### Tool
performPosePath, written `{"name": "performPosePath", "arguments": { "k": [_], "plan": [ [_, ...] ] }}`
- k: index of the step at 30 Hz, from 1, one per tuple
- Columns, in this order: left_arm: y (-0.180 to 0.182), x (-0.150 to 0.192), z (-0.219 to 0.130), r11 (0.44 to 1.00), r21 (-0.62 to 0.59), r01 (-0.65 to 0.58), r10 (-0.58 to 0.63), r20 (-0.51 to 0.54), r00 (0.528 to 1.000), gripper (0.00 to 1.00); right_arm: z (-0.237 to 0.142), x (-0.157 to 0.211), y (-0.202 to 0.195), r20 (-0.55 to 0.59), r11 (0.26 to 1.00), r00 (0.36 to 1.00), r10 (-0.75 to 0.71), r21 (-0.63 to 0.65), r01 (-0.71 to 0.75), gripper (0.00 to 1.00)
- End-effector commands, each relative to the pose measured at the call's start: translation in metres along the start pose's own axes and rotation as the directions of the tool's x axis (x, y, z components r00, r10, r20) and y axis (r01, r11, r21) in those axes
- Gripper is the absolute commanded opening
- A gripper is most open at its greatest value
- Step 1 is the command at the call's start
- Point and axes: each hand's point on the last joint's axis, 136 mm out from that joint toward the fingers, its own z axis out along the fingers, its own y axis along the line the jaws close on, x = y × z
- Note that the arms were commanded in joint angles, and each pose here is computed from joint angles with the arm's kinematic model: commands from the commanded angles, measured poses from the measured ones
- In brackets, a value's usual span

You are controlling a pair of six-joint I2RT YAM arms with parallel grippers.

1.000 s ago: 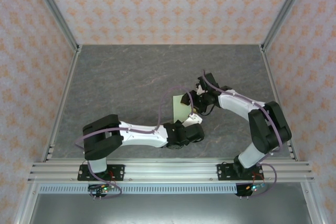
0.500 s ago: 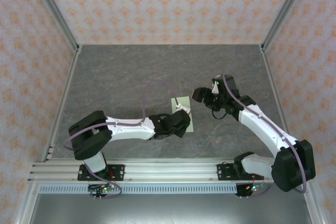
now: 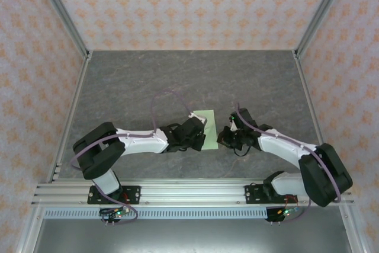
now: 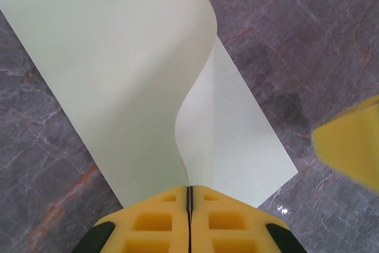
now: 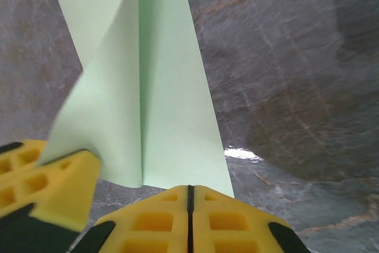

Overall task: Fold a paper plane with a square sheet of paper (fold left side to right side)
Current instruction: Fold the triangle a second time at the center of the table.

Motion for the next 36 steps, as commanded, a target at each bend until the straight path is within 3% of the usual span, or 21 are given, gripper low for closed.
{"name": "performPosePath", "arguments": {
  "k": [1, 15, 36],
  "plan": [
    [0.003, -0.009, -0.010, 0.999, 0.015, 0.031, -0.032, 0.030, 0.999, 0.06, 0.009, -0.001, 0.006, 0.006, 1.000, 1.000, -0.005, -0.005, 0.006, 0.08],
    [0.022, -0.013, -0.005, 0.999, -0.037, 0.016, -0.016, 0.002, 1.000, 0.06, 0.024, 0.011, -0.024, -0.050, 0.985, 0.999, -0.013, 0.172, 0.022, 0.08],
    [0.031, -0.014, 0.016, 0.997, -0.074, -0.007, 0.004, -0.032, 0.999, 0.06, 0.025, 0.017, -0.035, -0.078, 0.975, 0.997, -0.019, 0.221, 0.036, 0.08]
  ]
}}
